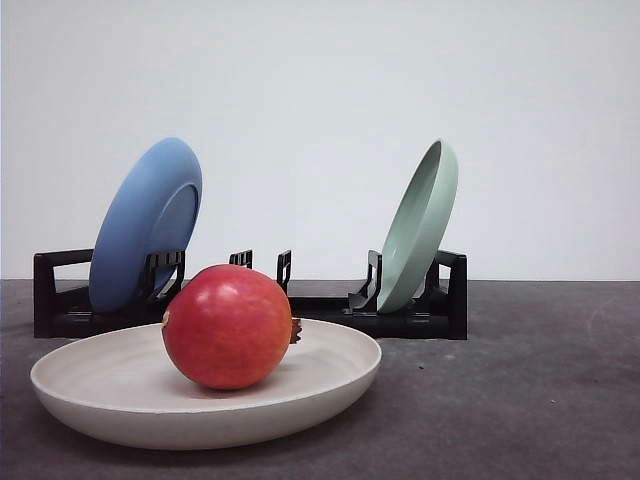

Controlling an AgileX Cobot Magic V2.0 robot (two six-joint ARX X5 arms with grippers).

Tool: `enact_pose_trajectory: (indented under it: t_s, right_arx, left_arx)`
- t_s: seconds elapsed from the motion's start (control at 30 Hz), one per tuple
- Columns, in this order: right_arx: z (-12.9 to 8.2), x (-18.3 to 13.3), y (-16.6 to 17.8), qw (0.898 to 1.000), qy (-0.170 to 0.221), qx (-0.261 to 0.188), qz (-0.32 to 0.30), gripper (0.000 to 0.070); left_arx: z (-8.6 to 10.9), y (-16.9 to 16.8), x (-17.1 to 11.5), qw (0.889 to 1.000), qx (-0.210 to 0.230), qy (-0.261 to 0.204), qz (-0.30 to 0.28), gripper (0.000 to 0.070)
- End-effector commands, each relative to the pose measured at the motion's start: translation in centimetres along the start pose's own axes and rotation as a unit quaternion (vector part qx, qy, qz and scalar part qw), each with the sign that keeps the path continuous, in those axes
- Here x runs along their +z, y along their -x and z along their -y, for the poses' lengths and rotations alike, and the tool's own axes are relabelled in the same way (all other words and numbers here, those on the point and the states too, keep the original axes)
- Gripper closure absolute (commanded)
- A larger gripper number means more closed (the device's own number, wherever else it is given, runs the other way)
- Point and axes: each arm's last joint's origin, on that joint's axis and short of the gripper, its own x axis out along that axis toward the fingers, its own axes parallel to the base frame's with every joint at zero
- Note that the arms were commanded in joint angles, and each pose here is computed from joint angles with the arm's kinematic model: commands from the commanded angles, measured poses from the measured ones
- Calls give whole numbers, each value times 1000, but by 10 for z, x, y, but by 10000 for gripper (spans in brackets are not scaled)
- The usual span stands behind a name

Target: Place pomegranate in white plate

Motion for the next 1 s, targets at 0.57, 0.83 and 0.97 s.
enact_pose_trajectory:
  t_s: [0.57,0.83,0.97]
  right_arx:
    - [-13,-102,9,999,9,-2,-38,700]
    - [-16,-124,9,994,-16,6,-108,700]
    - [-16,-124,9,994,-15,5,-108,700]
  left_arx:
    - [0,-1,-4,1000,0,2,-5,689]
    - [0,-1,-4,1000,0,2,-5,689]
    - [0,-1,-4,1000,0,2,-6,689]
